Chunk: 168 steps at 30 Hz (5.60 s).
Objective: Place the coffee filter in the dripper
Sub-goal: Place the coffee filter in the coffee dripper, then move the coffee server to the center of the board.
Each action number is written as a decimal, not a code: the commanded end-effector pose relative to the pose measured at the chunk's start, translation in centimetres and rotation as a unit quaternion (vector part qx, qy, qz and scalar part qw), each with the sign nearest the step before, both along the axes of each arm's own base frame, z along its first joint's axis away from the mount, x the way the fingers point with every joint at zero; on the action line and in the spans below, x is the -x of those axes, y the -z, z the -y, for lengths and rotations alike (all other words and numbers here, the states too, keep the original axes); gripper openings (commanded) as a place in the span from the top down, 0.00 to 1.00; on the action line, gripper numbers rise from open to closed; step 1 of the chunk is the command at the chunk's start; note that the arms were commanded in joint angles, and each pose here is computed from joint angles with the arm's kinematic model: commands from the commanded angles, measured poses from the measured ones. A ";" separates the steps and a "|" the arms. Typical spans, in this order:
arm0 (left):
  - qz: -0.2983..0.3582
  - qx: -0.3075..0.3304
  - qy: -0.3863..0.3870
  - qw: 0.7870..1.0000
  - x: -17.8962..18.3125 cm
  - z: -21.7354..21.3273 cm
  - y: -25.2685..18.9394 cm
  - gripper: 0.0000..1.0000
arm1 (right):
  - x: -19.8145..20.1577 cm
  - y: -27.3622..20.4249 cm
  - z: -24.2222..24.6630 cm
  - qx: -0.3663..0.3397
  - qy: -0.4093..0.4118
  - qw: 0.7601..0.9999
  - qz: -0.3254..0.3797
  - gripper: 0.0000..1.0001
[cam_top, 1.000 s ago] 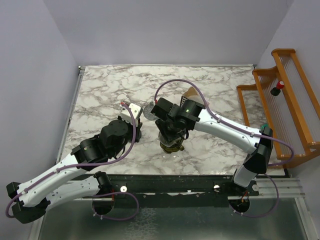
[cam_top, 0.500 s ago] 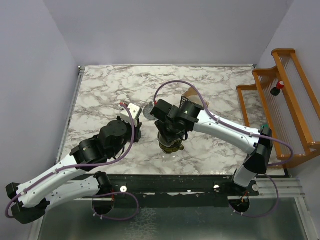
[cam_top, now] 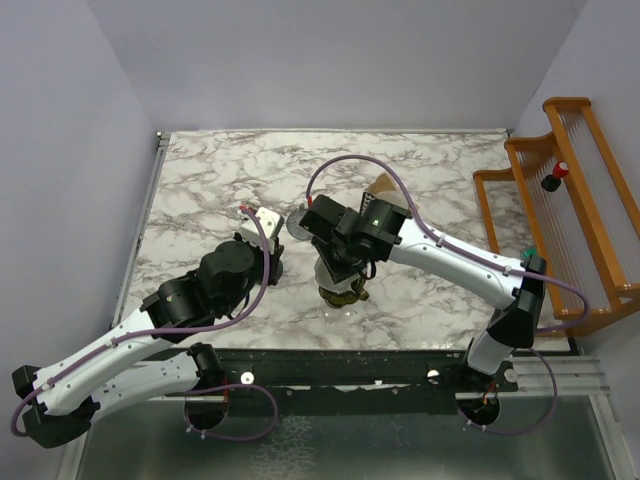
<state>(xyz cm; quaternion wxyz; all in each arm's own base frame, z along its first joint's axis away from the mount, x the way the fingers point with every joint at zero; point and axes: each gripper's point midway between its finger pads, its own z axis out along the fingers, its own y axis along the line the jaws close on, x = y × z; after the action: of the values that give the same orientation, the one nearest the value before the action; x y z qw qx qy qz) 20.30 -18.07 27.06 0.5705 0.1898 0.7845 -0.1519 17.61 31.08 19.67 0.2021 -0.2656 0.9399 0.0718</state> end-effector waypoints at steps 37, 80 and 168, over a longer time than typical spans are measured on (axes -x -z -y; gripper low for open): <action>-0.047 0.016 0.032 0.998 0.6 2.4 2.7 0.87 | -2.1 -9.7 8.1 -0.131 0.153 0.959 0.199 0.99; -0.373 0.201 -0.020 0.906 4.1 10.3 18.4 1.00 | -1.5 -9.0 13.2 -0.206 0.199 0.920 0.266 0.99; -0.394 0.164 0.178 0.887 -0.4 31.3 18.2 1.00 | -0.3 -13.2 18.3 -0.221 0.229 0.899 0.302 0.98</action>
<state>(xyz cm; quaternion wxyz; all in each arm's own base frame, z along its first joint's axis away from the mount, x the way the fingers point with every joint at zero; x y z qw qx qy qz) 20.67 -48.97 7.85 0.1908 0.1307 0.8661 -0.4432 17.91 13.50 32.35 0.5352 -0.0062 0.8298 0.1578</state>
